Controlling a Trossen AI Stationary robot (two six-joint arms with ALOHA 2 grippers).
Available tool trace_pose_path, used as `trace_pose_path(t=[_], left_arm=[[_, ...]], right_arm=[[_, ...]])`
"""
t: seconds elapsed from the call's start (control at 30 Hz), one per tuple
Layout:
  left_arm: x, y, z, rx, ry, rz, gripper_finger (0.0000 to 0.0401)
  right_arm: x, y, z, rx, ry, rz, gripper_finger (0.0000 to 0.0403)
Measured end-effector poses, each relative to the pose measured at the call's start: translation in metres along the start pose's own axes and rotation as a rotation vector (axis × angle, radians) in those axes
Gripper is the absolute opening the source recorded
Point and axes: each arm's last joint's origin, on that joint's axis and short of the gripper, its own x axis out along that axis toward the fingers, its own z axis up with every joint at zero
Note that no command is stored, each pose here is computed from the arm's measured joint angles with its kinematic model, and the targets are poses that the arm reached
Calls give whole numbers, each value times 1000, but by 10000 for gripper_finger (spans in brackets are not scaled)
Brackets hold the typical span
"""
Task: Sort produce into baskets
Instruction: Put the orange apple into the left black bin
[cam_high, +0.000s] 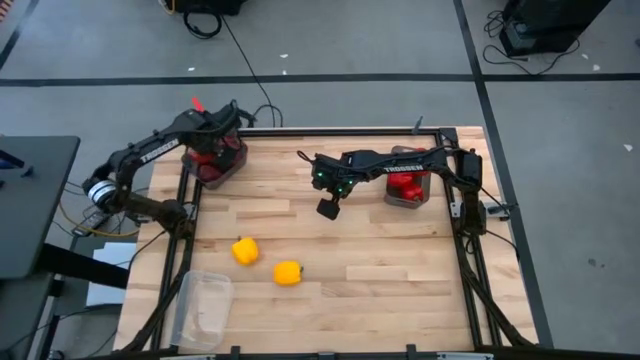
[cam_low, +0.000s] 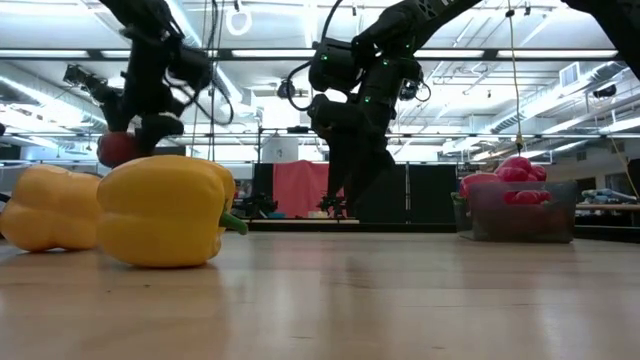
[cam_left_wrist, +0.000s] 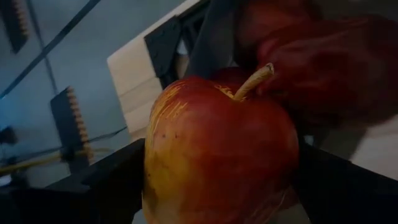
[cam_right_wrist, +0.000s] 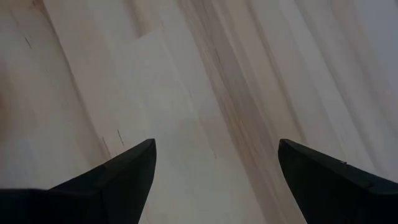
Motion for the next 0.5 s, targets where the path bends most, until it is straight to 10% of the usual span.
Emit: trace_pose_path(t=[0.5], left_arm=[[29,-27,16,-189,126,-27,360]], right_arm=[[1,3,-7,-5,55,-52,346]])
